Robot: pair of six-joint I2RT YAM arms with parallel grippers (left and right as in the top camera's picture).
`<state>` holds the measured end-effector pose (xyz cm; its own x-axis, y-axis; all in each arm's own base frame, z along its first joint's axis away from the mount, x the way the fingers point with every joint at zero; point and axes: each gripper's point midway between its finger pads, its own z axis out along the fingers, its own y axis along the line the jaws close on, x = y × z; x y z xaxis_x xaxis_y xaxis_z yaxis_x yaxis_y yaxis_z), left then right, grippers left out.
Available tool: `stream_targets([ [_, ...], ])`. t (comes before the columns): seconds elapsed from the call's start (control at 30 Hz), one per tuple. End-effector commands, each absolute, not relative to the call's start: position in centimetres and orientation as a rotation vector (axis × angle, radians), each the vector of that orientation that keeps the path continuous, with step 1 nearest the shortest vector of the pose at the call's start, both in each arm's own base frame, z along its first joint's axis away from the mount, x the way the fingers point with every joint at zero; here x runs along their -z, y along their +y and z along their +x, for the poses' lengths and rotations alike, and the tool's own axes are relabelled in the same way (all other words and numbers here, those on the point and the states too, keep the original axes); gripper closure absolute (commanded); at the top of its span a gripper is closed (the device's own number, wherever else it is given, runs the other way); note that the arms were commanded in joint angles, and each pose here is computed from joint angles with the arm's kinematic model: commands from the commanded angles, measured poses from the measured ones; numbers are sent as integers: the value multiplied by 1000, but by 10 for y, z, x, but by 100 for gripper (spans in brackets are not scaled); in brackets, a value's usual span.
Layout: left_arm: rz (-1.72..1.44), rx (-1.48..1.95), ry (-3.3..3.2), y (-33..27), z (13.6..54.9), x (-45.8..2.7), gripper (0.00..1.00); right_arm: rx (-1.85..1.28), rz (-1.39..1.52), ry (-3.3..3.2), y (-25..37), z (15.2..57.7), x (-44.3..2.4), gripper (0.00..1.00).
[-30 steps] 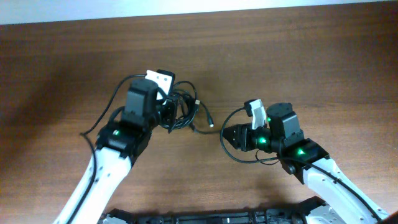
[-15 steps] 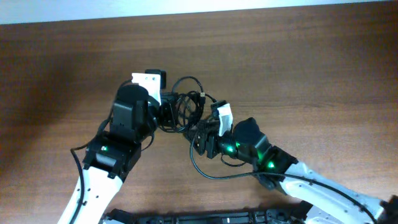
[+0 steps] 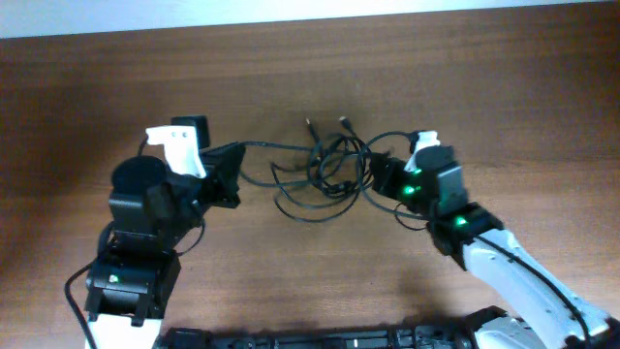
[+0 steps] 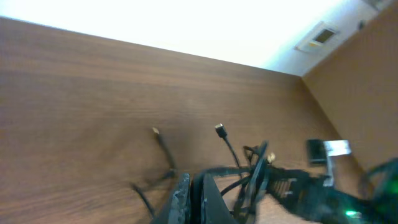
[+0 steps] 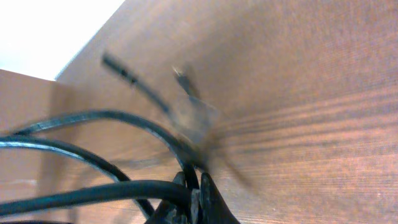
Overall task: Untangle cables
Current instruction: 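Pull the cables apart with both grippers moving outward, then bring both grippers to the cable pile center and grasp strands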
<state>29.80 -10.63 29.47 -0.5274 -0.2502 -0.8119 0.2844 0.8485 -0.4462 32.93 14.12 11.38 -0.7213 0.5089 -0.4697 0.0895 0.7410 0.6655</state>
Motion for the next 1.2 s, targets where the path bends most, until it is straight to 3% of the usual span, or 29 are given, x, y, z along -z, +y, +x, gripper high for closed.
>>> stream_targets([
  [0.0,-164,441,1855,-37,307,-334,100,-628,659,2297,67,334,-84,96],
  [0.2,-387,259,1772,43,310,-342,100,-520,926,2236,-7,331,-74,96],
  [0.37,-362,323,1821,38,327,-328,100,-711,772,2288,23,329,-81,93],
  [0.47,-264,530,1922,9,343,-303,98,-911,400,2278,60,328,-104,54],
  [0.5,-228,611,1962,-4,347,-292,94,-920,300,2257,65,330,-112,25],
  [0.53,-190,688,2002,-19,351,-281,88,-895,218,2231,65,336,-122,10],
  [0.57,-158,747,2037,-33,354,-271,84,-891,176,2207,66,341,-133,3],
  [0.73,3,908,2242,-114,360,-213,71,-934,63,2133,83,356,-177,1],
  [0.93,131,964,2485,-181,350,-134,55,-811,-44,2343,120,328,-135,1],
  [1.17,243,940,2591,-220,335,-91,33,-1036,-253,2488,181,270,-123,1],
])
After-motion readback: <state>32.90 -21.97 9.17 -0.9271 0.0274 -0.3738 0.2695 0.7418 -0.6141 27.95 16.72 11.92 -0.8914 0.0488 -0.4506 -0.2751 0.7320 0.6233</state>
